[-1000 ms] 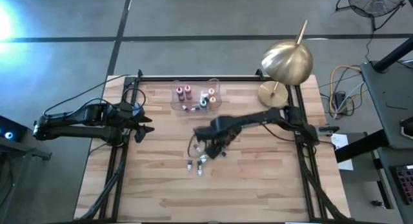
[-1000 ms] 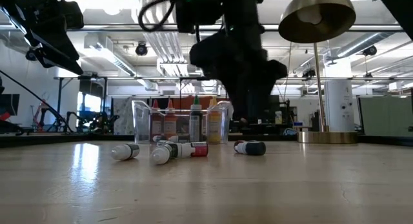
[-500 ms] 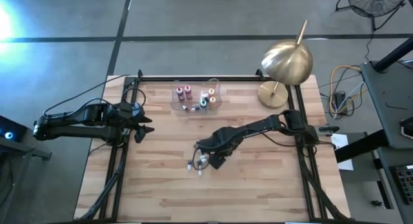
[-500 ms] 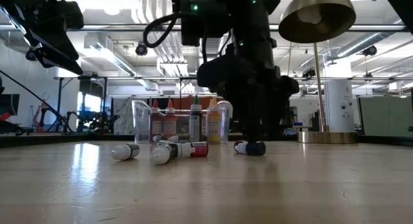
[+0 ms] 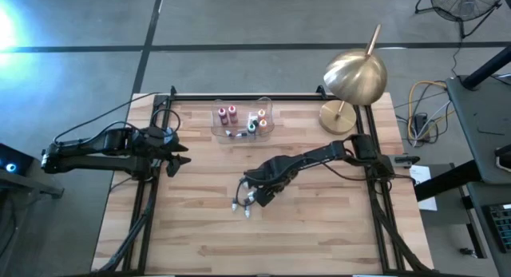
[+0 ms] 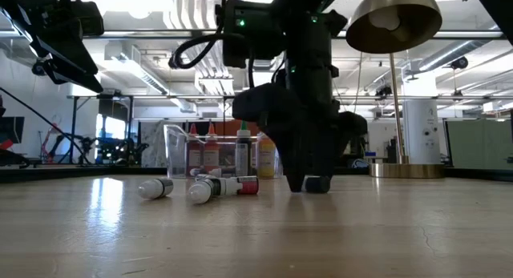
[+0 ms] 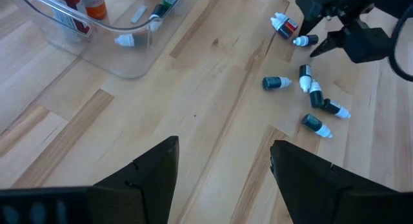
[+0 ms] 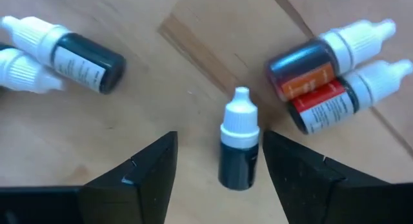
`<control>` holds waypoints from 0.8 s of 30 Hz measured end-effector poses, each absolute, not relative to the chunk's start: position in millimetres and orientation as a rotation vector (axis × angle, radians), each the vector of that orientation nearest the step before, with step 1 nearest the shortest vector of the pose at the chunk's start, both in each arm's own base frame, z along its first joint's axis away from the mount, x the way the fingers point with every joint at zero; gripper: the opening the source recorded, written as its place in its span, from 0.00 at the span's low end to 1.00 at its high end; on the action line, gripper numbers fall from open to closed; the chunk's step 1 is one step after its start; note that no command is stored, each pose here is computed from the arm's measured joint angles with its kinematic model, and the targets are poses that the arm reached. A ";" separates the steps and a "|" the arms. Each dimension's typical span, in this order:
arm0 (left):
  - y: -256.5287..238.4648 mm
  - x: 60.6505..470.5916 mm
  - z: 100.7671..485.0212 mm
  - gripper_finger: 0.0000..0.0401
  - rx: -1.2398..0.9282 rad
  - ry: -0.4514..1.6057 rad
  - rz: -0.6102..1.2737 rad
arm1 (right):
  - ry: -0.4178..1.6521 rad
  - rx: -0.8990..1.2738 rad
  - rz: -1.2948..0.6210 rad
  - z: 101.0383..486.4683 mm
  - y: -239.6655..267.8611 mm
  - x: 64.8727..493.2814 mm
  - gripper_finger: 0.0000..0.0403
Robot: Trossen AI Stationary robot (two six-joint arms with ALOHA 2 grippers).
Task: Pick & Place food coloring
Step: Put the small green food coloring bottle into the transparent bin
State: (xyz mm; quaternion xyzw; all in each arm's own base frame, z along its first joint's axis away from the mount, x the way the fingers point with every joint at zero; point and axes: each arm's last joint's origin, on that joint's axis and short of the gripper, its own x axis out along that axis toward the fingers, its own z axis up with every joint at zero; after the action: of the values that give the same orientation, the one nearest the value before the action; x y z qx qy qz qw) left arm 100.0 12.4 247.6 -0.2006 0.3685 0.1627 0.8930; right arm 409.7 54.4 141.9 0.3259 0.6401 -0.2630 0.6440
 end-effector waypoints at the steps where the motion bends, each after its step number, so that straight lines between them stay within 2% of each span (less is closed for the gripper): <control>1: 12.4 100.0 247.6 0.54 -0.416 0.764 0.338 | 1.464 0.743 -0.600 141.7 54.3 409.2 0.52; 4: 12.5 100.0 247.6 0.54 -0.414 0.764 0.341 | 1.473 0.729 -0.592 142.0 54.3 408.7 0.44; 8: 12.5 100.0 247.6 0.54 -0.414 0.763 0.342 | 1.475 0.734 -0.571 146.0 54.1 411.7 0.25; 12: 12.5 100.0 247.6 0.54 -0.414 0.763 0.341 | 1.410 0.740 -0.515 164.7 52.6 422.3 0.11; 18: 12.5 100.0 247.6 0.54 -0.415 0.763 0.340 | 1.105 0.691 -0.539 234.3 20.8 447.1 0.11; 24: 12.5 100.0 247.6 0.54 -0.415 0.764 0.340 | 0.769 0.681 -0.683 294.8 -61.5 461.0 0.17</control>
State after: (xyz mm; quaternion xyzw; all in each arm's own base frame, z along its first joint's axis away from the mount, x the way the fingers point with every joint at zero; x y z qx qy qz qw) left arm 100.0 12.5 247.6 -0.2000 0.3681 0.1639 0.8931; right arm 461.0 -61.5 294.8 0.3195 0.3608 -0.3203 0.8156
